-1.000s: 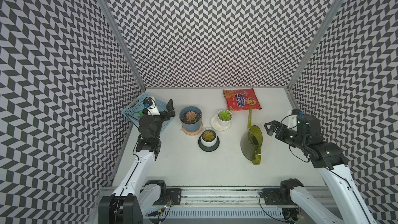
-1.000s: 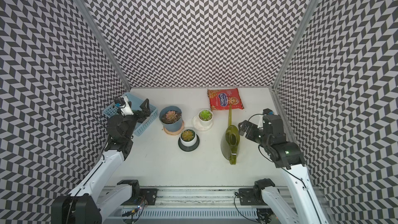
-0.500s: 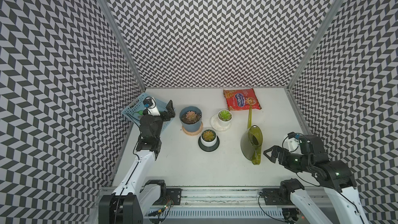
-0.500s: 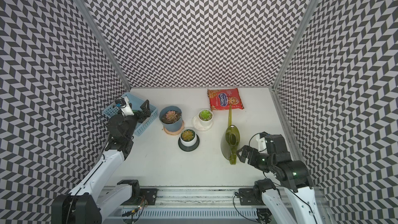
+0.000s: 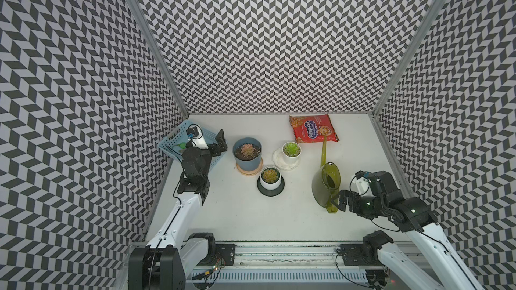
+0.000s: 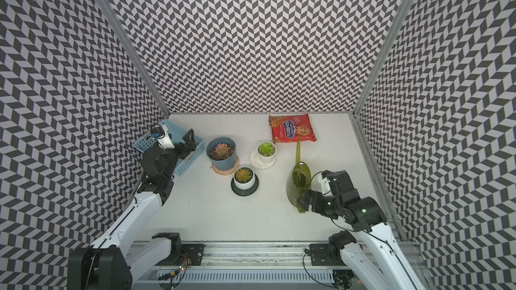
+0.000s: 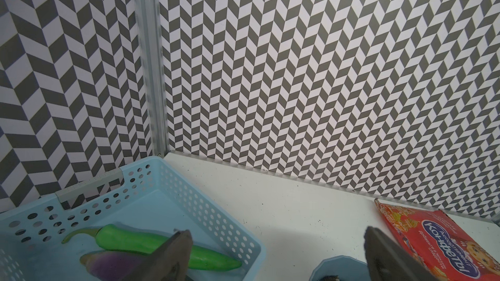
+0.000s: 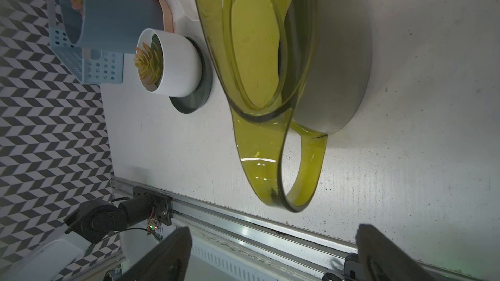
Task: Water the succulent around the soil edge
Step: Pick up the watering can from the center of the board.
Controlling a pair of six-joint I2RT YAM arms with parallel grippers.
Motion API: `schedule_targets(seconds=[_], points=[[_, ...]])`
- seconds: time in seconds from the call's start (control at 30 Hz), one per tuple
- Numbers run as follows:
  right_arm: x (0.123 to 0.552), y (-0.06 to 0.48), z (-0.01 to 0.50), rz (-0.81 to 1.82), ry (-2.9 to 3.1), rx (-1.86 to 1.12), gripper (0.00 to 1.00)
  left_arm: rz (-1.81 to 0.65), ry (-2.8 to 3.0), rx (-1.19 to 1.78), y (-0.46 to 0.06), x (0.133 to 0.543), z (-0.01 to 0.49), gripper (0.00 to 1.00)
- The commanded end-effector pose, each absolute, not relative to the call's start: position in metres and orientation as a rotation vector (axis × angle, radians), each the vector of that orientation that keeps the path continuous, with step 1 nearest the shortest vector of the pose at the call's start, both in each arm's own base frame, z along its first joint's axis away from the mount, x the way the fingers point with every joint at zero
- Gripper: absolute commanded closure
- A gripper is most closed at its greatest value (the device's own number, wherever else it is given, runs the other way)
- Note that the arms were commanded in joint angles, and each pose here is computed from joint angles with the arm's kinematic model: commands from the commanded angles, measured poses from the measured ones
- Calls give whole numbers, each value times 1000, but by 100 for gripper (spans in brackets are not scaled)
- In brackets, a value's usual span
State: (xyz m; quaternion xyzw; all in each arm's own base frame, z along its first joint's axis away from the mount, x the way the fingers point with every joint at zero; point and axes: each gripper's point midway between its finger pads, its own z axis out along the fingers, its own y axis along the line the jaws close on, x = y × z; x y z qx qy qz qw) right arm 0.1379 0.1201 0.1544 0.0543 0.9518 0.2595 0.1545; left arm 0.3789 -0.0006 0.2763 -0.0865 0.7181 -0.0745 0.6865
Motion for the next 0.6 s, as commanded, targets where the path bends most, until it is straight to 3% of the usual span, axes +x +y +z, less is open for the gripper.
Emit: schedule_targets(seconds=[0.0,0.23,0.43,0.57], points=[[156,137,157,684,2669,162,1,-159,1588,-200,1,381,286,0],[150,143,132,542,2730,161,8,-165,1578,-189,-1,381,288,0],[160,138,120,433,2687,157,34,-169,1578,-185,-1,381,286,0],[170,136,116,396,2631,152,43,-165,1582,-184,-1,382,284,0]])
